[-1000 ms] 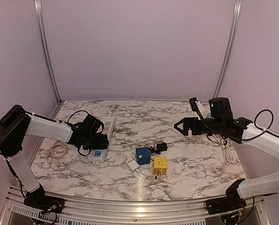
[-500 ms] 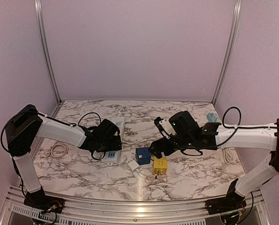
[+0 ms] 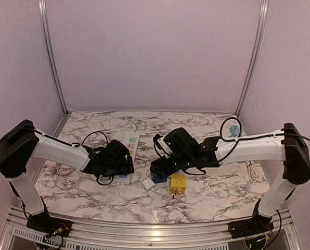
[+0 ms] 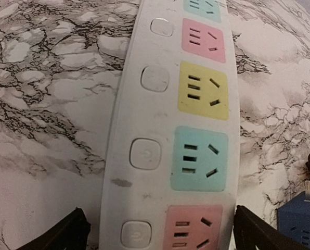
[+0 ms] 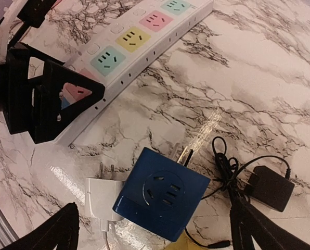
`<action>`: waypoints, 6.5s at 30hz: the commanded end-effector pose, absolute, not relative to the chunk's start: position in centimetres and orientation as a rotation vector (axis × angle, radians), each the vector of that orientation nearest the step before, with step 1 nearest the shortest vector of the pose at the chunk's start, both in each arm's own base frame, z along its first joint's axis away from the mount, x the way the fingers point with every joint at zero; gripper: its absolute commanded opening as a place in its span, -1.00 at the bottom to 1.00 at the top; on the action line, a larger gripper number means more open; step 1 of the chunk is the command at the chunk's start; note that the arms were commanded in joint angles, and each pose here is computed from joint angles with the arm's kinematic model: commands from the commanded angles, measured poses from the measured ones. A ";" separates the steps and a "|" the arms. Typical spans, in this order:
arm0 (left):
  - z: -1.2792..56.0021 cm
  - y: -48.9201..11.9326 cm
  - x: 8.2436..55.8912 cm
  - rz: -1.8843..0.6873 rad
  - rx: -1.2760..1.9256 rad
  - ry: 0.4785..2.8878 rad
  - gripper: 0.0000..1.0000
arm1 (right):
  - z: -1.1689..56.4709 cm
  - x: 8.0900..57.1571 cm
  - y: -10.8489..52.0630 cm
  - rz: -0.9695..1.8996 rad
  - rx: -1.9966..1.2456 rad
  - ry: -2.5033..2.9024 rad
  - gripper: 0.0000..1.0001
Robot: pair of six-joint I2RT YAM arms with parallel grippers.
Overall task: Insert the plug
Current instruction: Move the socket to the center of the board, then pick up the plug from the center of the board, then pass from the right arm to the left
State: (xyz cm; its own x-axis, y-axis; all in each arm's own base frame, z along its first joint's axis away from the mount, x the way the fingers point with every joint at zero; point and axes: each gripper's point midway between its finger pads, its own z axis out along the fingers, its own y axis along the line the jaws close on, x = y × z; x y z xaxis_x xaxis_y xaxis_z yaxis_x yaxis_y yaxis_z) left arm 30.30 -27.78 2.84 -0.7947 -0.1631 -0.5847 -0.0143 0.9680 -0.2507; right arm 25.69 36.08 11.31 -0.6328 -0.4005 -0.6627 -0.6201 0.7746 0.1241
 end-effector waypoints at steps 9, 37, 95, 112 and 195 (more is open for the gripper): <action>9.6 -23.9 28.2 -0.383 -0.169 2.326 0.98 | 7.7 26.2 37.6 0.370 -0.727 2.420 0.85; 9.6 -21.7 26.1 -0.404 -0.160 2.302 0.98 | 8.0 27.5 36.6 0.384 -1.218 2.410 0.87; 29.3 -35.8 16.0 -1.118 0.688 1.496 0.98 | 32.8 15.2 36.1 1.433 -1.115 1.212 -0.89; 29.7 -37.2 14.8 -1.089 0.857 1.497 0.98 | 31.3 14.8 37.2 1.328 -1.235 1.319 -0.90; 32.5 -38.8 11.7 -1.372 0.895 1.408 0.98 | 35.4 10.8 36.2 1.416 -1.270 1.215 -0.91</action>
State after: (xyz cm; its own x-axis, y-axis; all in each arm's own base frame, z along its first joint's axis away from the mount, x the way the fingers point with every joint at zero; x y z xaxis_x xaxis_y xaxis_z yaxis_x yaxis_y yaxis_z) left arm 12.05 -39.74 30.30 -0.3325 -0.0258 -0.9427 0.9349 0.1227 -0.3331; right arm 11.38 36.74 31.77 -0.1775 -0.1207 -0.9767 -0.9706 -0.1427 0.1940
